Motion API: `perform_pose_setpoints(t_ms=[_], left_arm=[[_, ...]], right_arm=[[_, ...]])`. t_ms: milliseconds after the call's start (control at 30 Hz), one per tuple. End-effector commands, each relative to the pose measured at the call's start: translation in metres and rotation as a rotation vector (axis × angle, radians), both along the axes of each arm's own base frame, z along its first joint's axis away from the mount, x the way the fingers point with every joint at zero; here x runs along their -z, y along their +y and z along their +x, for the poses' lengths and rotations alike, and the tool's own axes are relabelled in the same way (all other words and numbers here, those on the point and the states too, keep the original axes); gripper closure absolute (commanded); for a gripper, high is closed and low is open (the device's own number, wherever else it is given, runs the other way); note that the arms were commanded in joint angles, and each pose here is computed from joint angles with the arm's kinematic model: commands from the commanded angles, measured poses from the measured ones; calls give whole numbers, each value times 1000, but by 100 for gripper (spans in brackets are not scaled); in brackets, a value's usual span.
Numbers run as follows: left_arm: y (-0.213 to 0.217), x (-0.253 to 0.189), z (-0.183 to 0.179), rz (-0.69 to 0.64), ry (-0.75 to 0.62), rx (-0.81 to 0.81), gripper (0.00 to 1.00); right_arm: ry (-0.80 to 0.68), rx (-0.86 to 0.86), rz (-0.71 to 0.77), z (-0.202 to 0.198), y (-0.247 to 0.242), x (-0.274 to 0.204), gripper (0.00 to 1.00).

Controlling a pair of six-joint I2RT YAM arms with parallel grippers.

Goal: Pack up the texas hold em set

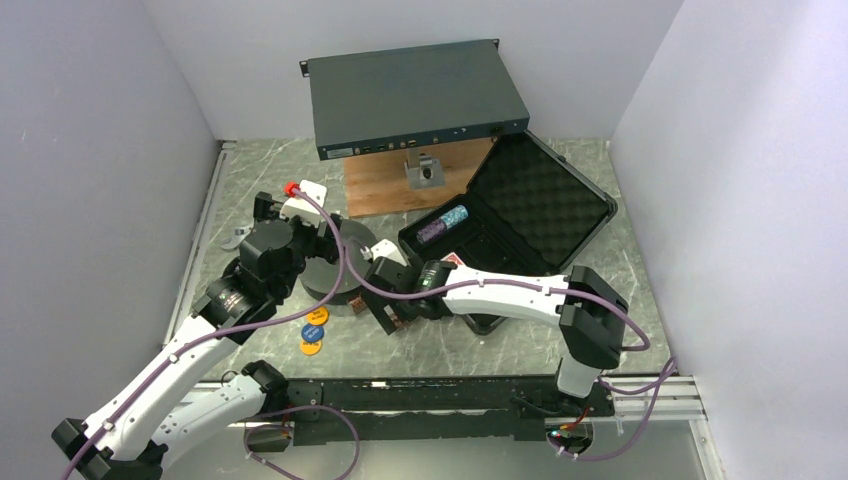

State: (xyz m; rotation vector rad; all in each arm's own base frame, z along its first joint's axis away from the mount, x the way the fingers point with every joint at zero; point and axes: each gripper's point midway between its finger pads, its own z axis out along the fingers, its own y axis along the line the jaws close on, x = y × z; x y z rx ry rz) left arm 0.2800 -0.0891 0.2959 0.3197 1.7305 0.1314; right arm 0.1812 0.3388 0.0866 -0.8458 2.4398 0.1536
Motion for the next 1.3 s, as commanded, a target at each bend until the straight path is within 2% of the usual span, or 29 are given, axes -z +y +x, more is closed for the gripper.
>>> perform_pose_setpoints(t_ms=[0, 200, 600, 767, 900, 1067, 1167, 1267], left_arm=[[-4, -16, 0, -41, -42, 15, 0], [-4, -16, -1, -44, -43, 16, 0], [-3, -19, -3, -53, -53, 20, 0], [-3, -20, -3, -57, -55, 23, 0], [-3, -19, -3, -56, -53, 24, 0], [-3, -19, -3, -54, -55, 21, 0], [-3, -19, -3, -54, -54, 21, 0], [-3, -19, -3, -53, -51, 21, 0]], right_arm=[[3, 36, 56, 1, 11, -17, 0], [4, 104, 43, 13, 20, -4, 0], [92, 93, 6, 9, 21, 36, 1], [106, 101, -24, 7, 16, 48, 5], [110, 103, -31, 6, 14, 50, 17], [102, 103, -41, 6, 11, 49, 43], [67, 111, -41, 12, 9, 37, 50], [18, 108, -15, 19, 10, 16, 51]])
